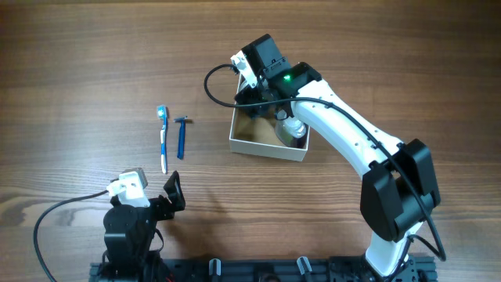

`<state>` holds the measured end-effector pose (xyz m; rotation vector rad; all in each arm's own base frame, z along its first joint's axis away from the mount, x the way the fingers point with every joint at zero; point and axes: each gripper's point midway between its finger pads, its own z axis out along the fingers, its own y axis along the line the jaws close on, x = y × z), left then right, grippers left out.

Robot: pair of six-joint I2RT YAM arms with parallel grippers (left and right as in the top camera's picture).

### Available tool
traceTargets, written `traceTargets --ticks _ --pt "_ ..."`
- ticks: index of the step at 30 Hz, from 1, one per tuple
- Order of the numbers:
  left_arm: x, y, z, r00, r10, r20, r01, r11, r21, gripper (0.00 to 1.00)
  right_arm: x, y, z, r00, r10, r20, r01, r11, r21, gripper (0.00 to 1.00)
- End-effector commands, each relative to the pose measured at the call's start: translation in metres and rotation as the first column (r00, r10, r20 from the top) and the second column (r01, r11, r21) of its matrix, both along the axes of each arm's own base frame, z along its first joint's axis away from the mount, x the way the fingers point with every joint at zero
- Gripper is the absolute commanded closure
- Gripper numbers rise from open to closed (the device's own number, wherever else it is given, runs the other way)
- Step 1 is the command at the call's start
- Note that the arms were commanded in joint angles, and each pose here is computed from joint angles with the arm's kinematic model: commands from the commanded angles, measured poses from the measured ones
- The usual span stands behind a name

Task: Pack container
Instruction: 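Carry the cotton swab tub into the box's left corner, lower, then release the tub and withdraw the right gripper to the side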

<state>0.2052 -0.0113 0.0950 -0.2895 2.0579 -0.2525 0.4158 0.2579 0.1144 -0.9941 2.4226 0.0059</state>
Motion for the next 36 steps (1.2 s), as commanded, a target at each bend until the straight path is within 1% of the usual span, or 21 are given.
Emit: traceTargets --ticks 1,4,7,9,10,12,15,17,19,22,25,26,27,30,33,36 --pt "0.0 -0.001 0.001 1.0 0.002 0.008 -0.002 1.0 -0.01 0.0 0.007 0.001 0.004 1.0 0.009 0.03 -0.008 1.0 -0.016 0.07" --pt "0.0 -0.001 0.0 1.0 0.002 0.008 -0.002 1.0 -0.01 0.0 0.013 -0.004 0.011 0.998 -0.015 0.067 0.017 0.999 -0.038 0.07" --pt "0.0 -0.001 0.0 1.0 0.002 0.008 -0.002 1.0 -0.01 0.0 0.016 -0.002 0.036 0.995 -0.037 0.094 0.037 0.999 -0.006 0.07" --pt "0.0 -0.001 0.001 1.0 0.002 0.008 -0.002 1.0 -0.01 0.0 0.018 -0.001 0.07 0.988 -0.085 0.127 0.078 0.995 0.057 0.07" --pt "0.0 -0.001 0.001 1.0 0.002 0.008 -0.002 1.0 -0.01 0.0 0.017 -0.002 0.088 0.984 -0.111 0.139 0.099 0.991 0.091 0.05" --pt "0.0 -0.001 0.0 1.0 0.002 0.008 -0.002 1.0 -0.01 0.0 0.011 -0.006 0.119 0.976 -0.159 0.148 0.137 0.979 0.151 0.02" --pt "0.0 -0.001 0.001 1.0 0.002 0.008 -0.002 1.0 -0.01 0.0 -0.003 -0.025 0.172 0.951 -0.268 0.155 0.223 0.94 0.257 0.0" --pt "0.0 -0.001 0.0 1.0 0.002 0.008 -0.002 1.0 -0.01 0.0 -0.009 -0.049 0.197 0.916 -0.377 0.135 0.316 0.887 0.337 0.0" --pt "0.0 -0.001 0.0 1.0 0.002 0.008 -0.002 1.0 -0.01 0.0 -0.014 -0.084 0.213 0.859 -0.505 0.079 0.434 0.802 0.411 0.0" --pt "0.0 -0.001 0.001 1.0 0.002 0.008 -0.002 1.0 -0.01 0.0 -0.017 -0.133 0.222 0.791 -0.61 -0.046 0.551 0.679 0.486 0.0" --pt "0.0 -0.001 0.0 1.0 0.002 0.008 -0.002 1.0 -0.01 0.0 -0.015 -0.181 0.218 0.713 -0.681 -0.164 0.652 0.56 0.511 0.0" --pt "0.0 -0.001 0.0 1.0 0.002 0.008 -0.002 1.0 -0.01 0.0 -0.015 -0.193 0.216 0.69 -0.7 -0.186 0.677 0.531 0.51 0.0" --pt "0.0 -0.001 0.0 1.0 0.002 0.008 -0.002 1.0 -0.01 0.0 -0.015 -0.214 0.212 0.639 -0.737 -0.22 0.721 0.475 0.505 0.0" --pt "0.003 0.005 0.004 0.999 0.03 0.025 -0.03 1.0 0.004 0.0 -0.02 -0.259 0.205 0.51 -0.815 -0.276 0.807 0.342 0.481 0.0" --pt "0.005 0.002 0.01 0.999 0.02 0.051 -0.019 1.0 -0.004 0.0 -0.025 -0.282 0.201 0.439 -0.847 -0.299 0.841 0.27 0.468 0.0" --pt "0.008 -0.002 0.016 0.997 -0.003 0.08 0.004 1.0 -0.017 0.0 -0.029 -0.292 0.198 0.411 -0.858 -0.308 0.857 0.248 0.452 0.0"
